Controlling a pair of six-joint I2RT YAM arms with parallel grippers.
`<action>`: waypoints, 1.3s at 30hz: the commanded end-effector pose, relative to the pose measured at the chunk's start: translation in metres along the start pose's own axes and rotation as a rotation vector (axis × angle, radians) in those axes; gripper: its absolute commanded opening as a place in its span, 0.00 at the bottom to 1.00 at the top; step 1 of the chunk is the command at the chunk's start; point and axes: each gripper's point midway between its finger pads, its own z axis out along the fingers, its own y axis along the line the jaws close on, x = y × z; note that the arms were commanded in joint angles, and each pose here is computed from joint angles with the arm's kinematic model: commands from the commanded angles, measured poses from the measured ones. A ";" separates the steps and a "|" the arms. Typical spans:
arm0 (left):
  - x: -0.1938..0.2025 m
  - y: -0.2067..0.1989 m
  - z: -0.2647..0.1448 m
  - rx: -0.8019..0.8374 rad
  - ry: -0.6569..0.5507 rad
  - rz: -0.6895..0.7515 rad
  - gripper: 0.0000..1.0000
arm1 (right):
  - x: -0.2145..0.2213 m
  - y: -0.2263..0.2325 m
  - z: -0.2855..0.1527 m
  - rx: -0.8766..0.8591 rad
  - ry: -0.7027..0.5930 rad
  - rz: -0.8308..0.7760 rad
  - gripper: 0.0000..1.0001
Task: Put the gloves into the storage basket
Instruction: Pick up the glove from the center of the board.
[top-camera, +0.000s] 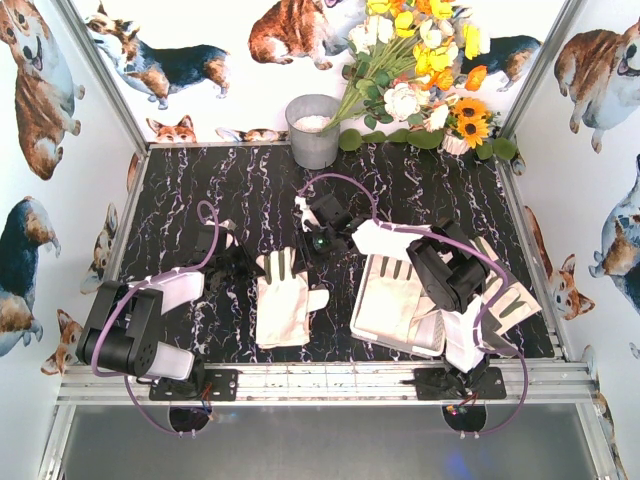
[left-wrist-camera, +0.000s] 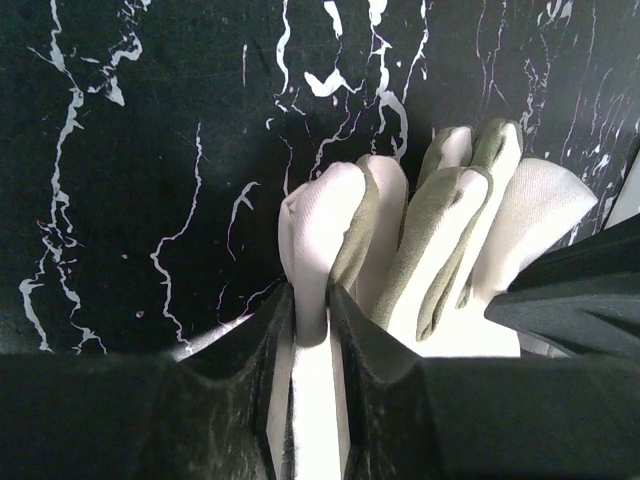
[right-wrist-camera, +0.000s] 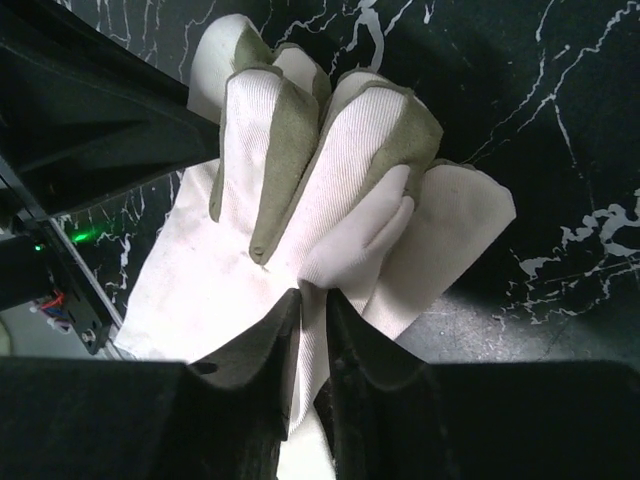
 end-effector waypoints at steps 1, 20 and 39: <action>0.018 0.029 0.001 -0.108 0.053 -0.010 0.13 | -0.024 0.012 -0.019 0.021 -0.100 -0.023 0.25; 0.025 0.041 -0.002 -0.145 0.068 -0.007 0.09 | 0.034 -0.008 -0.051 0.016 -0.043 0.221 0.74; 0.024 0.039 -0.005 -0.138 0.061 -0.009 0.08 | 0.070 0.006 0.000 -0.033 -0.010 0.358 0.63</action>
